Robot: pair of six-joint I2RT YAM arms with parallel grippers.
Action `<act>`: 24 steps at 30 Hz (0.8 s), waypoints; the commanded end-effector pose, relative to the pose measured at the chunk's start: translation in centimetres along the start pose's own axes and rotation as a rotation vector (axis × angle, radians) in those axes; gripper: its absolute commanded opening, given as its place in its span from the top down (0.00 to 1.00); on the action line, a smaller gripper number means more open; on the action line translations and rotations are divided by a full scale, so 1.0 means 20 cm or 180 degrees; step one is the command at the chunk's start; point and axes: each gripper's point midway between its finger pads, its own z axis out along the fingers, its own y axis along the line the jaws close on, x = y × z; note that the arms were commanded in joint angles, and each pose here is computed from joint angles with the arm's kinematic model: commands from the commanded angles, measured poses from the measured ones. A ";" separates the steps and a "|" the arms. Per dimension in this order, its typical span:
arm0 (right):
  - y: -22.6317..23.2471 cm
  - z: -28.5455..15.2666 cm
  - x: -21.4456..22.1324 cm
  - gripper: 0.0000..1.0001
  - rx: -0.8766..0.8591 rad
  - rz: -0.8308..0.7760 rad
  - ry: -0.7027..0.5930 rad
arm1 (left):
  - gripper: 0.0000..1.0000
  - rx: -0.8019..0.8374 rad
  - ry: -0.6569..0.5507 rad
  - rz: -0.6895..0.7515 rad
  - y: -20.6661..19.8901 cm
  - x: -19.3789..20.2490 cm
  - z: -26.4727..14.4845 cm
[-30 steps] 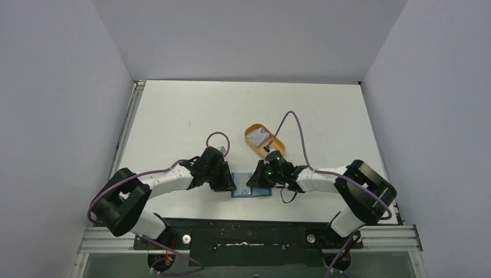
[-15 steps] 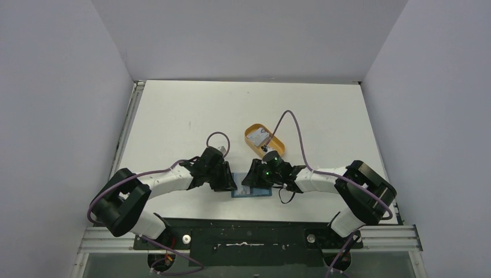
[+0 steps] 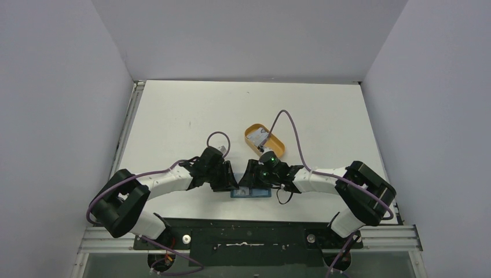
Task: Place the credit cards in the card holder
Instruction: Insert the credit card into the card holder.
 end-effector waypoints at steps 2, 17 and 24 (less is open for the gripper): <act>0.16 0.00 0.00 0.51 -0.0257 -0.0170 0.0025 | 0.59 -0.0049 -0.0021 0.0048 0.03 0.01 0.00; 0.14 -0.07 -0.01 0.48 0.0065 -0.0250 -0.0016 | 0.57 -0.0098 -0.0150 0.0076 0.05 -0.02 -0.06; 0.16 -0.21 -0.09 0.35 0.0226 -0.0328 -0.0174 | 0.54 -0.0137 -0.0297 0.0106 0.05 -0.08 -0.13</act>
